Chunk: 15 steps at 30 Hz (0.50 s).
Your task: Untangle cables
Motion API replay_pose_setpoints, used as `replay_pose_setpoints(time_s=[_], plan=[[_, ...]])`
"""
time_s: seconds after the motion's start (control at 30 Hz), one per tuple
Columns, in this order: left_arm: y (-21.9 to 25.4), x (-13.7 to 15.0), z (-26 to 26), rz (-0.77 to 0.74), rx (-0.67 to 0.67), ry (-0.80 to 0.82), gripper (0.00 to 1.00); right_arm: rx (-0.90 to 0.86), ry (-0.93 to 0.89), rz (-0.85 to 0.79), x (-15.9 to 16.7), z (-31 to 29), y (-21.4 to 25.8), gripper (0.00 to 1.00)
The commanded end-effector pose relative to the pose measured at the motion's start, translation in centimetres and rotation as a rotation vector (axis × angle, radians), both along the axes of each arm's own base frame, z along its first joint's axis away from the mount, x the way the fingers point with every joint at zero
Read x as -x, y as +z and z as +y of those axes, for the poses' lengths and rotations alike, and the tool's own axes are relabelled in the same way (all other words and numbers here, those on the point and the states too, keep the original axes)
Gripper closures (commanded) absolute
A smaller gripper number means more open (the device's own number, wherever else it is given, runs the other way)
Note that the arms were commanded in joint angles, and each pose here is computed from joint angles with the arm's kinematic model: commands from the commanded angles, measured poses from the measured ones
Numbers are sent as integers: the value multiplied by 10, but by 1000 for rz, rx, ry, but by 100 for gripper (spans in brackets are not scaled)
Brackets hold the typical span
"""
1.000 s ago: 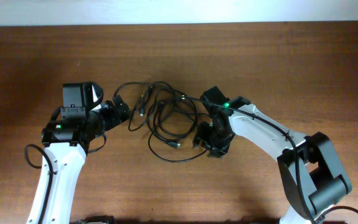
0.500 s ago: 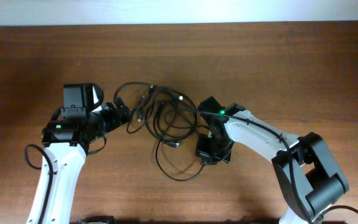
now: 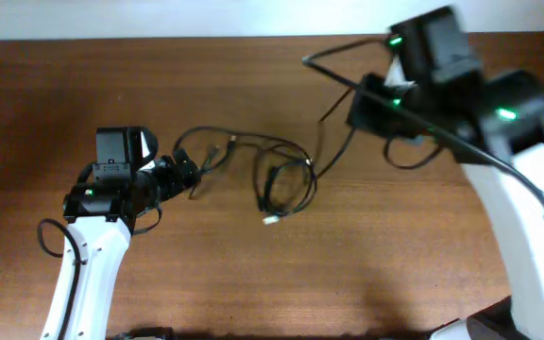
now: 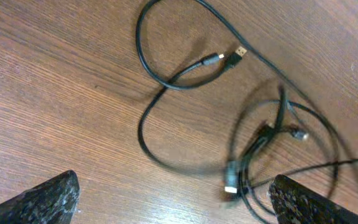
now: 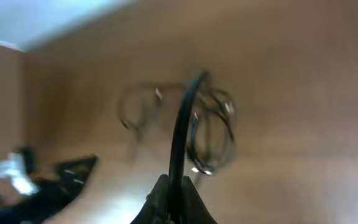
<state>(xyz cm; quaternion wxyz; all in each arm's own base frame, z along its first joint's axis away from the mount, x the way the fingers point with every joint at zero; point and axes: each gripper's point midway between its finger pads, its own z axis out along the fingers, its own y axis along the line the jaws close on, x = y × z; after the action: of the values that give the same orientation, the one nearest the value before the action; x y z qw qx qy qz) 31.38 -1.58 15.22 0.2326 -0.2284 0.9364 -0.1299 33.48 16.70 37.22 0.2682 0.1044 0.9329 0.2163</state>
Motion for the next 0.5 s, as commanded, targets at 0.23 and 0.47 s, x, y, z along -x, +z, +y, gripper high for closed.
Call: replay_pose_setpoints(time_s=[0.23, 0.47], plan=[[1, -1, -1, -6, -3, -19, 1, -5, -192, -482, 3, -51, 140, 96], [1, -1, -1, -6, -2, -19, 1, -63, -411, -787, 0, -88, 223, 96]])
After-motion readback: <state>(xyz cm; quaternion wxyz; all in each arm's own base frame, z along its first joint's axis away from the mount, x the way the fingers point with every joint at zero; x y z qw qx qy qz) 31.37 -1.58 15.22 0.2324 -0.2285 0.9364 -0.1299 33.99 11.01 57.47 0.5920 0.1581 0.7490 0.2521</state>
